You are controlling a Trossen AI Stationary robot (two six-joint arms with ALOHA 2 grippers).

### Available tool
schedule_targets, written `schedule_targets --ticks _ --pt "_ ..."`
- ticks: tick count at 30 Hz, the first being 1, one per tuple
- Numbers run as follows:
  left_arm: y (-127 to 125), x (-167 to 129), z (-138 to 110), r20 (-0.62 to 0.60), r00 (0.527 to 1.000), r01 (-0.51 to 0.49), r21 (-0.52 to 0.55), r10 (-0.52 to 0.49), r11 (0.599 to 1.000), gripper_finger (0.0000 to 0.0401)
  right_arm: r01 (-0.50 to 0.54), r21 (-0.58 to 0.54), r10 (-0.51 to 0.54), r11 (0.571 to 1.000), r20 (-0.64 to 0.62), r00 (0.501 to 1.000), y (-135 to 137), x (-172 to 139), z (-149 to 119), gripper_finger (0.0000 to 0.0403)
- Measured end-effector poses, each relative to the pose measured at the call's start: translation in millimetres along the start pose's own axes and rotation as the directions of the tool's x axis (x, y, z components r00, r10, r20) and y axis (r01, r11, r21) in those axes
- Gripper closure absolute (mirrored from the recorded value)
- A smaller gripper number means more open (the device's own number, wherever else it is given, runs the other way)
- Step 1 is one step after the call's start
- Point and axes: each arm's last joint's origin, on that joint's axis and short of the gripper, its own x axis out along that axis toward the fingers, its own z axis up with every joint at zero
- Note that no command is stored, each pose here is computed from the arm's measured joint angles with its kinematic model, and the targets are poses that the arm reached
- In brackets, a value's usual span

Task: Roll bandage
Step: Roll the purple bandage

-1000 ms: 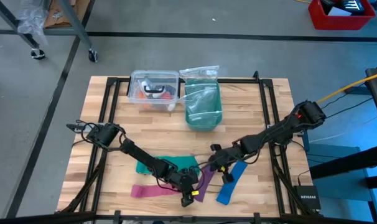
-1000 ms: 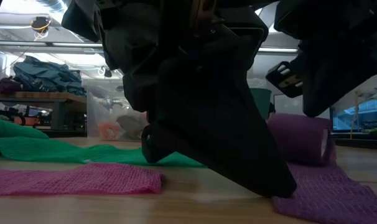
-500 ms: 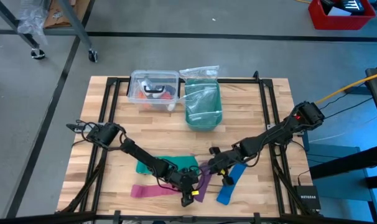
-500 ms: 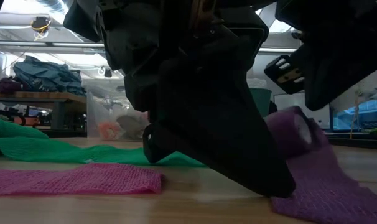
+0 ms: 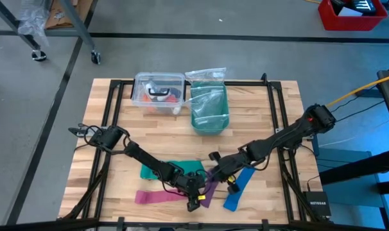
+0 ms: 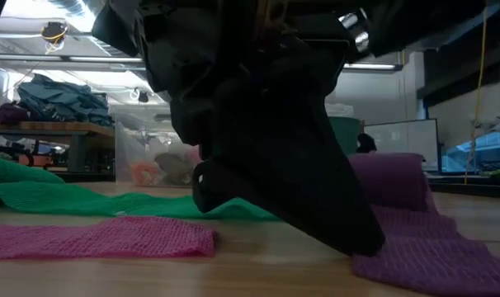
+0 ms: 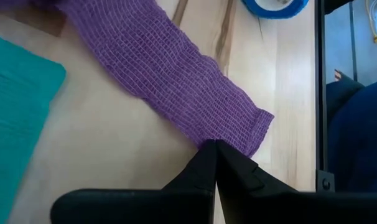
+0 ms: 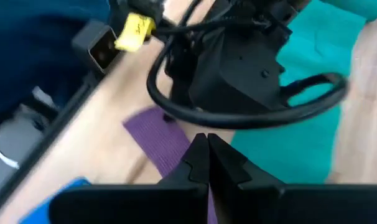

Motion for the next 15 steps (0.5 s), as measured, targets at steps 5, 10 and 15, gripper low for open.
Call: schedule_targets --ticks 5,10,15 --pt "-1 0 -1 -0.034 0.999 0.039 -0.006 -0.039 0.999 0.0388 0.088 -0.082 -0.098 0.993 -0.125 0.987 -2 -16 14 0.0401" --pt "-3 0 0 -0.043 0.996 0.073 -0.010 -0.073 0.997 0.0344 0.158 -0.128 -0.182 0.979 -0.200 0.963 -3 -28 23 0.0401" --pt "-7 -1 8 -0.017 0.986 0.167 -0.028 -0.168 0.986 0.0295 0.159 -0.151 -0.189 0.976 -0.207 0.960 -3 -33 29 0.0401"
